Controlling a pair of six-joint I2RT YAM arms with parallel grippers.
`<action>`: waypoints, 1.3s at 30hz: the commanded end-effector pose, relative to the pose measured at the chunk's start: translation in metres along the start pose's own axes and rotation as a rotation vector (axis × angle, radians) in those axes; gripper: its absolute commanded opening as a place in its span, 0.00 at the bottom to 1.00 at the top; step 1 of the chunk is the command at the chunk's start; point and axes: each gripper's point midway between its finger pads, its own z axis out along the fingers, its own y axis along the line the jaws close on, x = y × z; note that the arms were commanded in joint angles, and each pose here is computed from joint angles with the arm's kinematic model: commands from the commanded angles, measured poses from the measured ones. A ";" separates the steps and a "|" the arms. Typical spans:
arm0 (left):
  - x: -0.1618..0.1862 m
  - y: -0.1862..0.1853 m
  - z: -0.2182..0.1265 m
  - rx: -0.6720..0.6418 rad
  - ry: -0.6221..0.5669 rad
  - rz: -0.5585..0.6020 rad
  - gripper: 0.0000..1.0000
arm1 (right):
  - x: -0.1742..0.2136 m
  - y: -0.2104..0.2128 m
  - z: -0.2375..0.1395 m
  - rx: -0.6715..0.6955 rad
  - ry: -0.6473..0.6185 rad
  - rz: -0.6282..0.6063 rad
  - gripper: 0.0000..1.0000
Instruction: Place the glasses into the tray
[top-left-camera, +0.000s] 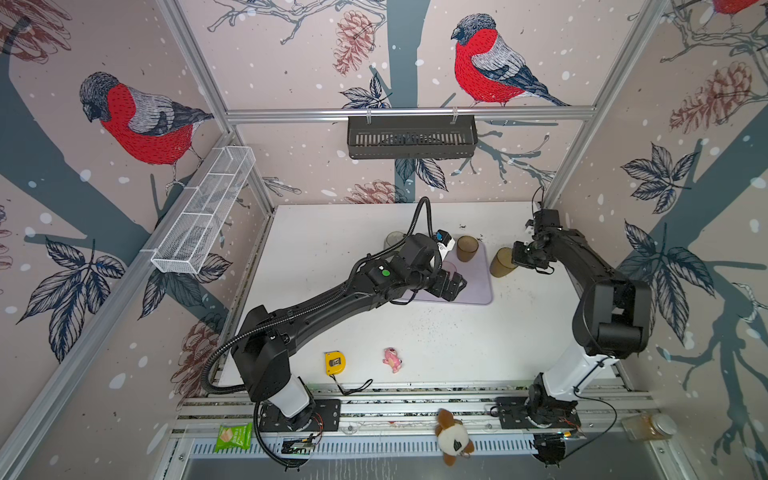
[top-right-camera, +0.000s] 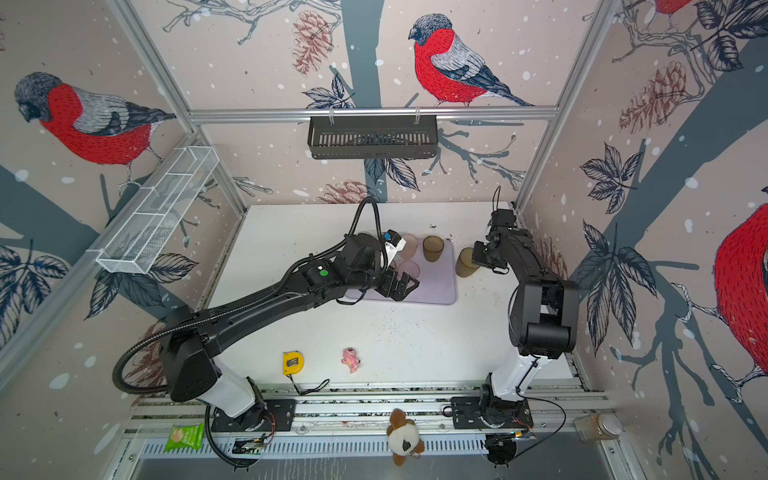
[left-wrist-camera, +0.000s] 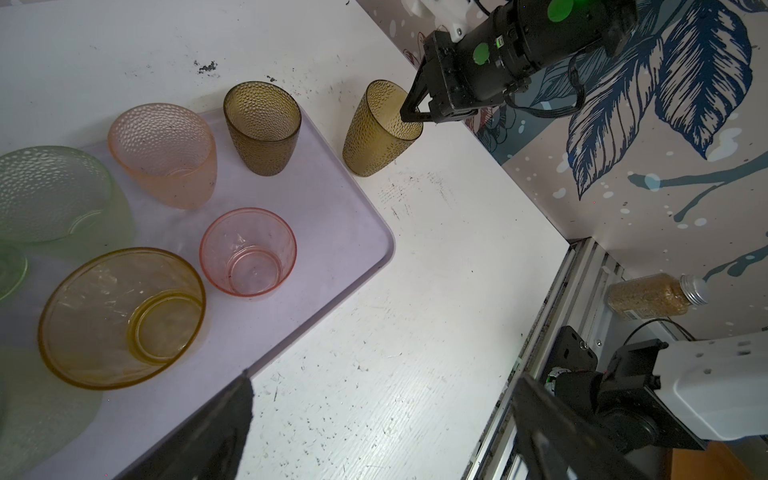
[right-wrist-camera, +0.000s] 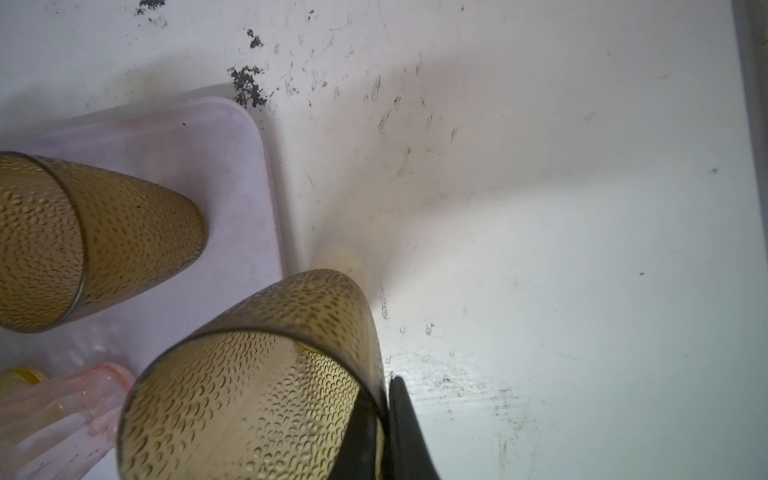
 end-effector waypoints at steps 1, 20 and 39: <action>-0.010 -0.003 -0.004 0.005 -0.046 0.001 0.97 | -0.002 0.002 -0.009 0.004 -0.010 -0.012 0.03; -0.006 -0.001 -0.009 0.002 -0.057 -0.008 0.97 | 0.017 0.043 -0.031 -0.025 -0.015 -0.077 0.02; -0.004 0.000 -0.014 -0.002 -0.062 -0.018 0.97 | 0.052 0.091 -0.018 -0.061 0.053 -0.174 0.02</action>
